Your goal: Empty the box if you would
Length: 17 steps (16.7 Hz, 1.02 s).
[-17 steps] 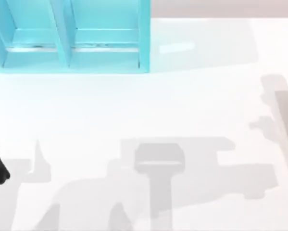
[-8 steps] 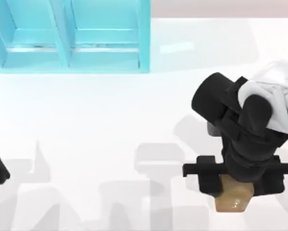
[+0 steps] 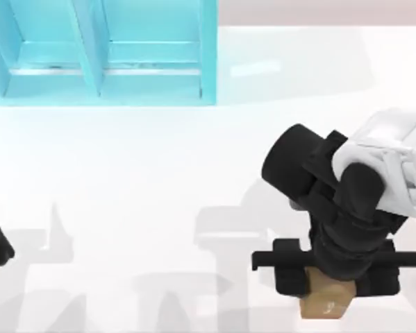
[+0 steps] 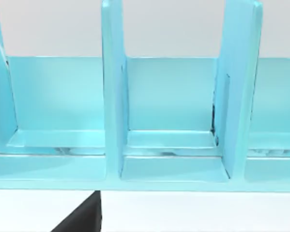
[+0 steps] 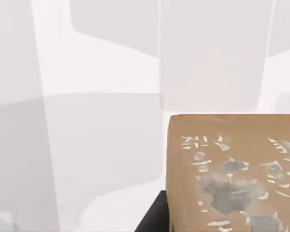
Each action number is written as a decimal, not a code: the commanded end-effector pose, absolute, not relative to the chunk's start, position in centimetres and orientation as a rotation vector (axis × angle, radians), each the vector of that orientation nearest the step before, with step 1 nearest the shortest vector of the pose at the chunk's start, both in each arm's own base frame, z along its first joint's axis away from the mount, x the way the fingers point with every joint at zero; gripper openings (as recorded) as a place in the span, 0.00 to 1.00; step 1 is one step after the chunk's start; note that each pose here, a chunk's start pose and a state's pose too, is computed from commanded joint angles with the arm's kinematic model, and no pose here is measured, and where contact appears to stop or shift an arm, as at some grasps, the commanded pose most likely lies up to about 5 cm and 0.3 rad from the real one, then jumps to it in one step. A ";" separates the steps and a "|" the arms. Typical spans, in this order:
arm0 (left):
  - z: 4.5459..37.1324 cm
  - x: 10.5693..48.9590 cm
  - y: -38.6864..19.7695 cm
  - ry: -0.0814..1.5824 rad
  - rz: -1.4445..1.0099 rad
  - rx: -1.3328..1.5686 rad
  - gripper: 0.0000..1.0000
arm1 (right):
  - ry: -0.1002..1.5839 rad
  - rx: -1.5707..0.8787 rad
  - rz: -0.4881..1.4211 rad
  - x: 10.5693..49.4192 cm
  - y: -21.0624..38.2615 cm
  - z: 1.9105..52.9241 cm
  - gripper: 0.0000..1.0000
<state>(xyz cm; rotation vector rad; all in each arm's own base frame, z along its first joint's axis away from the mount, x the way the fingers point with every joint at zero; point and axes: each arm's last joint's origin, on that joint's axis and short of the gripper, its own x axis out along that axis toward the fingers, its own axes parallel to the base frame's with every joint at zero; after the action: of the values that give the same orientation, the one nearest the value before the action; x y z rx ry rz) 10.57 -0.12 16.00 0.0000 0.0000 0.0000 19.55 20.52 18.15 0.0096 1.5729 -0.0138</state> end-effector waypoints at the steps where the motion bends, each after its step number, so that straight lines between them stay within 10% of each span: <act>1: 16.0 10.6 -0.1 0.000 0.000 0.000 1.00 | 1.574 0.011 -0.017 19.6 20.5 17.8 0.00; 11: 16.0 10.6 -0.1 0.000 0.000 0.000 1.00 | 1.569 0.006 -0.008 19.4 20.6 13.8 0.00; 17: 16.0 10.6 -0.1 0.000 0.000 0.000 1.00 | 1.569 0.006 -0.008 19.4 20.6 13.8 0.45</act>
<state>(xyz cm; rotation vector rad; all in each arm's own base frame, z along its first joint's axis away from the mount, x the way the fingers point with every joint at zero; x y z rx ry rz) 10.57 -0.12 16.00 0.0000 0.0000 0.0000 19.43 20.60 13.79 0.0063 1.5690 -0.0076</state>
